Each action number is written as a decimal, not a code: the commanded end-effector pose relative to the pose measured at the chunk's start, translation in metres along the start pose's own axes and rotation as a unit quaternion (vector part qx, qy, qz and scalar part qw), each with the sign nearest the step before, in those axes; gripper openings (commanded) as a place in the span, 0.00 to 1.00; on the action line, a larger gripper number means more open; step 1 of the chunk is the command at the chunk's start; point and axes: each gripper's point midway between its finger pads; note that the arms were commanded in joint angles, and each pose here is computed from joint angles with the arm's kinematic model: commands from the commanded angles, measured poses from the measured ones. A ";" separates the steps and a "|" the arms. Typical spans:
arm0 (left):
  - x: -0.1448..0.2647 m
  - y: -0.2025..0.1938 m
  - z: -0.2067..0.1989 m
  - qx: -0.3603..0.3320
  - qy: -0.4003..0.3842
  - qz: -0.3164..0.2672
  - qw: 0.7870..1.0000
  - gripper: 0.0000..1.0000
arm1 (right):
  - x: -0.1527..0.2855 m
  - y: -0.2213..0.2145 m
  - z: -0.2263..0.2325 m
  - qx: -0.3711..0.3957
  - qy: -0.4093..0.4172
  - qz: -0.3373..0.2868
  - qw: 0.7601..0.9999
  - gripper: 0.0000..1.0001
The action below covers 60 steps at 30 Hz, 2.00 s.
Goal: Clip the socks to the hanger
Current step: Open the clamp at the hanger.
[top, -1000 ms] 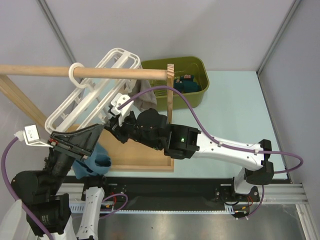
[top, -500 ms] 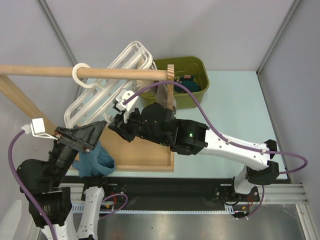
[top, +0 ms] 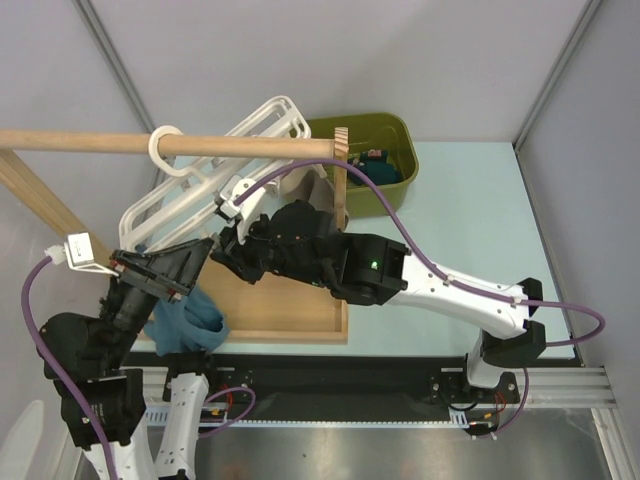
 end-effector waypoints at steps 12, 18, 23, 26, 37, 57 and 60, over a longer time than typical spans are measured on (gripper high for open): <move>-0.019 0.022 -0.004 -0.066 0.003 -0.009 0.998 0.61 | 0.003 0.017 0.012 -0.007 0.037 -0.004 0.999 0.00; -0.034 0.023 0.011 -0.082 0.033 0.019 0.996 0.59 | 0.006 0.027 0.007 -0.015 0.038 -0.018 0.999 0.00; -0.035 0.024 0.015 -0.097 0.040 0.018 0.994 0.59 | 0.005 0.024 0.002 -0.017 0.038 -0.007 0.999 0.00; -0.037 0.023 0.017 -0.106 0.041 0.024 0.993 0.59 | 0.005 0.023 0.000 -0.020 0.038 -0.004 0.999 0.00; -0.046 0.023 0.030 -0.123 0.048 0.035 0.991 0.52 | 0.000 0.023 0.004 -0.027 0.052 0.001 0.998 0.00; -0.049 0.024 0.036 -0.110 0.057 0.030 0.992 0.15 | 0.005 0.016 0.000 -0.031 0.042 0.019 0.998 0.61; -0.050 0.024 0.038 -0.110 0.064 0.032 0.991 0.03 | 0.012 0.003 0.000 -0.029 0.041 0.035 0.998 0.84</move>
Point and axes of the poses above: each gripper's point midway between its finger pads, its own x axis back along the fingers, its own z axis along the line the jaws close on, y = z × x, and after that the axes turned 14 degrees about x, right-handed
